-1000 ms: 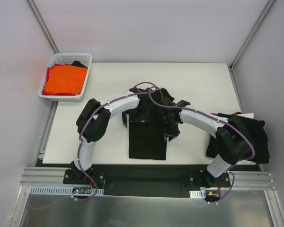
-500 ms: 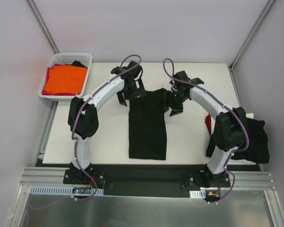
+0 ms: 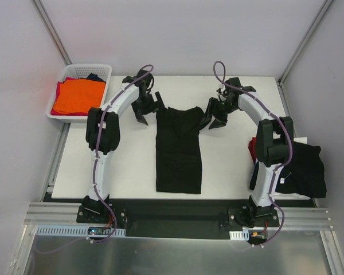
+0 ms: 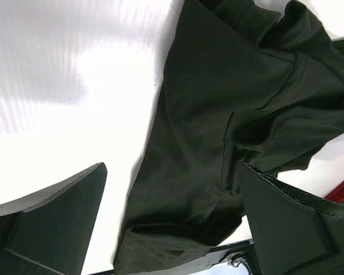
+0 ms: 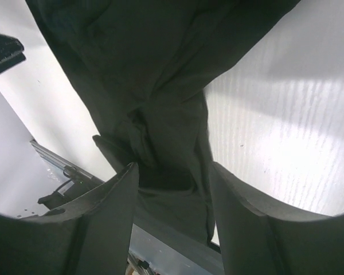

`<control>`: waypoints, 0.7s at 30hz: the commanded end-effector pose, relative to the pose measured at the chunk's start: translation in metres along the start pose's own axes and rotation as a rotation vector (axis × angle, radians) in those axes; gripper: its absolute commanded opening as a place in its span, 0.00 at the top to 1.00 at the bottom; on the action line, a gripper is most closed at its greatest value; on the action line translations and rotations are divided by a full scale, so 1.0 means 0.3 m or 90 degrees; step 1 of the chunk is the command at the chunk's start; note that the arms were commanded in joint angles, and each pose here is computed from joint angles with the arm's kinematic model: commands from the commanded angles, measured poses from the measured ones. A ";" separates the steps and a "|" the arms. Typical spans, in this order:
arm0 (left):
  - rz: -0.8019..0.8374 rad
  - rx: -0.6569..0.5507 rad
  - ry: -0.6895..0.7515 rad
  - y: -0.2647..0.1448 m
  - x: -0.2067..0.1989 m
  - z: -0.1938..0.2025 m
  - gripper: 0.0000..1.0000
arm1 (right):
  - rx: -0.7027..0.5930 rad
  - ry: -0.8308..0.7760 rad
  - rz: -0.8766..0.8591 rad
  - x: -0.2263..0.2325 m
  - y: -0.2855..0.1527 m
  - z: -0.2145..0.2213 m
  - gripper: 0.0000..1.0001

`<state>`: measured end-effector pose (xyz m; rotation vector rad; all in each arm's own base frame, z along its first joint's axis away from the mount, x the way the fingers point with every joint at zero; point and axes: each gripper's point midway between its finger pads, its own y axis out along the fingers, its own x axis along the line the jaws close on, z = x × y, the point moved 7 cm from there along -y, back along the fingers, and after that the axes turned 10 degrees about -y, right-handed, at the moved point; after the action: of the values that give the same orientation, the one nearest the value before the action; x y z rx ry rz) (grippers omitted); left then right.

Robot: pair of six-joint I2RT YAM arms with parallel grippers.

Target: Fold and stack the t-shirts

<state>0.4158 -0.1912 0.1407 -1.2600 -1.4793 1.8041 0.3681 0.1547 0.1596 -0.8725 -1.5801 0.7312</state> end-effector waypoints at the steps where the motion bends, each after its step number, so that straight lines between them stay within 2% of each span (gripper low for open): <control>1: 0.038 0.018 0.012 -0.033 0.005 -0.035 0.02 | -0.042 0.029 -0.044 -0.035 -0.042 -0.036 0.45; 8: 0.034 0.035 0.005 0.007 0.023 -0.042 0.02 | -0.055 0.066 -0.048 -0.138 -0.051 -0.073 0.44; 21: 0.037 -0.010 -0.032 0.074 0.011 -0.118 0.02 | -0.084 0.130 -0.191 -0.203 0.022 -0.181 0.43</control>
<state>0.4308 -0.1802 0.1183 -1.2552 -1.4462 1.8632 0.4120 0.0983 0.1206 -0.8275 -1.4789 0.4284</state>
